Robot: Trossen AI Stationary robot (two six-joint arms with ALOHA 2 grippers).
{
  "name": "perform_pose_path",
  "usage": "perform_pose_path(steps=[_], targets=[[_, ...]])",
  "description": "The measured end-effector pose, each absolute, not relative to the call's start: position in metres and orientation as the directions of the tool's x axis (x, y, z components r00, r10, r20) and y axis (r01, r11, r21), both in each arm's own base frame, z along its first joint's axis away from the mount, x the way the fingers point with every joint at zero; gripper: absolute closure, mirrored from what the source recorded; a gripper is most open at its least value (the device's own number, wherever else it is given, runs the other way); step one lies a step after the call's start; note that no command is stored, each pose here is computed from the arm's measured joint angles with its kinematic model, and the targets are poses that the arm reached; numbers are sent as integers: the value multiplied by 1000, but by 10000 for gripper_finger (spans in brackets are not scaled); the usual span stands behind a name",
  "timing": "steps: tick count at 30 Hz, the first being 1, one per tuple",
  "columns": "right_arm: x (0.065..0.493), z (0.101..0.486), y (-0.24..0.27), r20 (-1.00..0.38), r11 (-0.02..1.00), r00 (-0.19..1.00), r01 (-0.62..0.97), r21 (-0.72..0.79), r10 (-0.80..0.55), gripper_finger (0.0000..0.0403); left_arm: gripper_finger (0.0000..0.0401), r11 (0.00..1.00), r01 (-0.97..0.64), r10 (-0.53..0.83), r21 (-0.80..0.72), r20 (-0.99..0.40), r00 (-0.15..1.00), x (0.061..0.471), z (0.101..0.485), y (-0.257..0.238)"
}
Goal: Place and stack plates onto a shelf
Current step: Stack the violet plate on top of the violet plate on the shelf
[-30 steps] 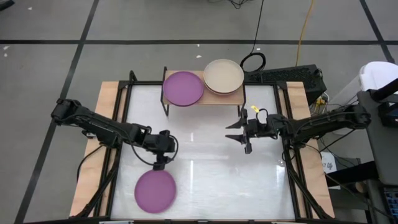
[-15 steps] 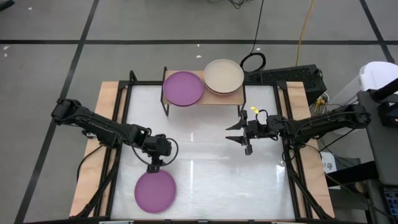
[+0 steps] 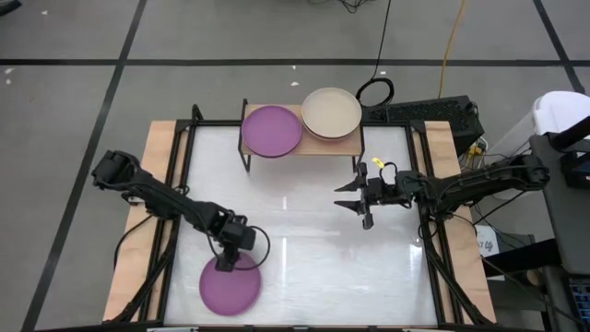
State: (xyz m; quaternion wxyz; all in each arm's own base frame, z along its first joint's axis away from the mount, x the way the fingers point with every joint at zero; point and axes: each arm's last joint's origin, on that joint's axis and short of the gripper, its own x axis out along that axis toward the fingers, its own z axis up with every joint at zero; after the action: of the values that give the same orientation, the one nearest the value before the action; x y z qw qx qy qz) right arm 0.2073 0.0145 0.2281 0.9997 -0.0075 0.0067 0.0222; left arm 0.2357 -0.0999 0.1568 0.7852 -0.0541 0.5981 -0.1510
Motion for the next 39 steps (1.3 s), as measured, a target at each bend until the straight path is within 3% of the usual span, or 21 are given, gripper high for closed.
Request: perform_pose_path(steps=[7, 16, 21, 29, 32, 39], targets=[[207, 228, 15, -15, 999, 999, -44, -16, 44, 257, 209, 952, 177, -282, -250, -941, 189, 238, 144, -101], [207, 228, 14, -15, 999, 999, -41, -20, 41, 257, 382, 933, 223, -324, -282, -928, 183, 241, 145, -94], [207, 228, 14, -15, 999, 999, -40, -20, 40, 257, 389, 931, 221, -341, -289, -905, 255, 253, 157, -89], [207, 228, 13, -14, 1000, 1000, 11, -24, -12, 257, 389, 950, 283, -236, -132, -897, 373, 278, 215, -68], [207, 228, 13, -10, 1000, 1000, 9, -24, -10, 257, 389, 965, 258, -140, -43, -919, 369, 281, 241, -50], [207, 229, 13, -7, 1000, 1000, 8, -24, -8, 257, 389, 974, 154, 59, 169, -837, 543, 292, 322, 3]])
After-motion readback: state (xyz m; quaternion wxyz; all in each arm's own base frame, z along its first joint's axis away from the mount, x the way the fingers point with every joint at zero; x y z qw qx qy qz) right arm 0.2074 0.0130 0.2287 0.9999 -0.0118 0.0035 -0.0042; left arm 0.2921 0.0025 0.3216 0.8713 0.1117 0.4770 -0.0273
